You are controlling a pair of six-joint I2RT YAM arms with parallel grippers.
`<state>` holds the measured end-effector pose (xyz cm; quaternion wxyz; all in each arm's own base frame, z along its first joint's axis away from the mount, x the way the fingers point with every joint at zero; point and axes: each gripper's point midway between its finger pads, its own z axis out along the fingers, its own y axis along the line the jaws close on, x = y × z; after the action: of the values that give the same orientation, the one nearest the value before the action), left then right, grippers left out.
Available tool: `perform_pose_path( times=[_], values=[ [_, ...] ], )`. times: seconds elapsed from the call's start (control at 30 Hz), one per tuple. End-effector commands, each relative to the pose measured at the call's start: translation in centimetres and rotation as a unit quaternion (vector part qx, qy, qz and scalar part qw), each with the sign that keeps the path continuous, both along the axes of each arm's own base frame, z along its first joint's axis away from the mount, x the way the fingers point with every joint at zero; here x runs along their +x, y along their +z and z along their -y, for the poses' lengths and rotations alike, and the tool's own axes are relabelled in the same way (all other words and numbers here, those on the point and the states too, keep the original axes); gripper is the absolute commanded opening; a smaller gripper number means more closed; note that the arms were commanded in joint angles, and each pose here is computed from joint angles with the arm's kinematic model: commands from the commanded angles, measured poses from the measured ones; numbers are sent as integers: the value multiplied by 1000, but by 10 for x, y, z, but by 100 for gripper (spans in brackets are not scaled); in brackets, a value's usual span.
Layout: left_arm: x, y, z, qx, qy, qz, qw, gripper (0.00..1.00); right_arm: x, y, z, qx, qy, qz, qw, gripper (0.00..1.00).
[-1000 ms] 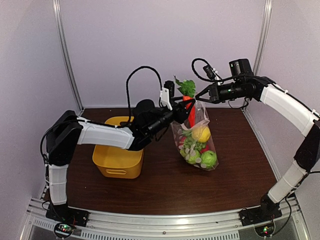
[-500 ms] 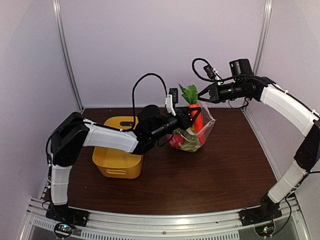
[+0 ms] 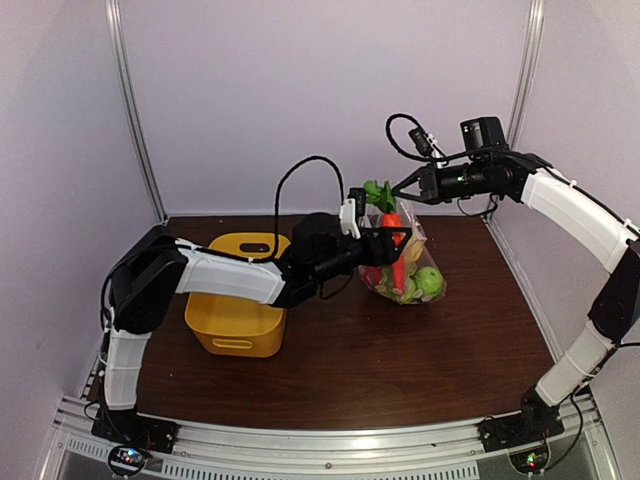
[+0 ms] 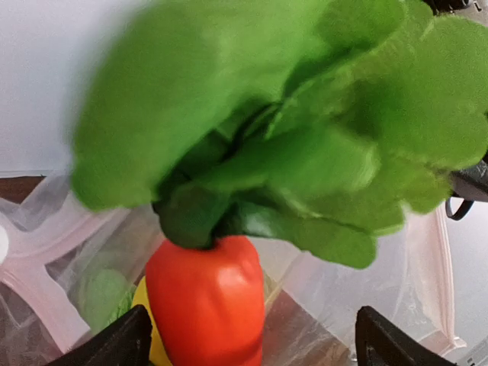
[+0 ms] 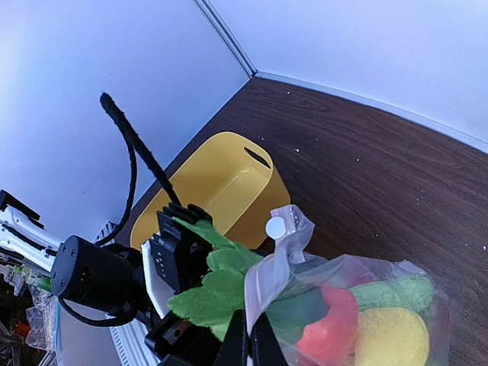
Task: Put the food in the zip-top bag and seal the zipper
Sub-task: Place the fake vegetable in the zipper food storage bag.
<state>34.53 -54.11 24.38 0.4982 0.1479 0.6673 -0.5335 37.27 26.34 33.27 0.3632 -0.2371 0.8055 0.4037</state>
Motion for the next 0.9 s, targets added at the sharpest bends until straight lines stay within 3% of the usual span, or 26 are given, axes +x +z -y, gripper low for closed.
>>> perform_pose_path(
  times=[0.0, 0.3, 0.47, 0.53, 0.63, 0.8, 0.87],
  values=[
    [-6, 40, -9, 5, 10, 31, 999, 98, -1, 26, 0, 27, 6, 40, 999, 0],
    [-9, 118, -39, 66, 52, 96, 992, 98, 1, 29, 2, 29, 3, 43, 999, 0],
    [-25, 122, -73, 1, 54, 69, 996, 98, 2, 28, 3, 30, 0, 44, 999, 0],
    [-27, 114, -77, 8, 53, 49, 997, 95, 3, 27, 4, 30, -2, 44, 999, 0],
    [-26, 88, -74, 56, 49, 2, 997, 76, 3, 27, 4, 32, -6, 46, 998, 0],
    [-24, 54, -63, 80, 29, -59, 995, 18, 4, 31, 4, 36, -9, 50, 998, 0],
    [-24, 41, -59, 68, 20, -93, 993, 8, 5, 29, 5, 35, -12, 48, 998, 0]
  ],
)
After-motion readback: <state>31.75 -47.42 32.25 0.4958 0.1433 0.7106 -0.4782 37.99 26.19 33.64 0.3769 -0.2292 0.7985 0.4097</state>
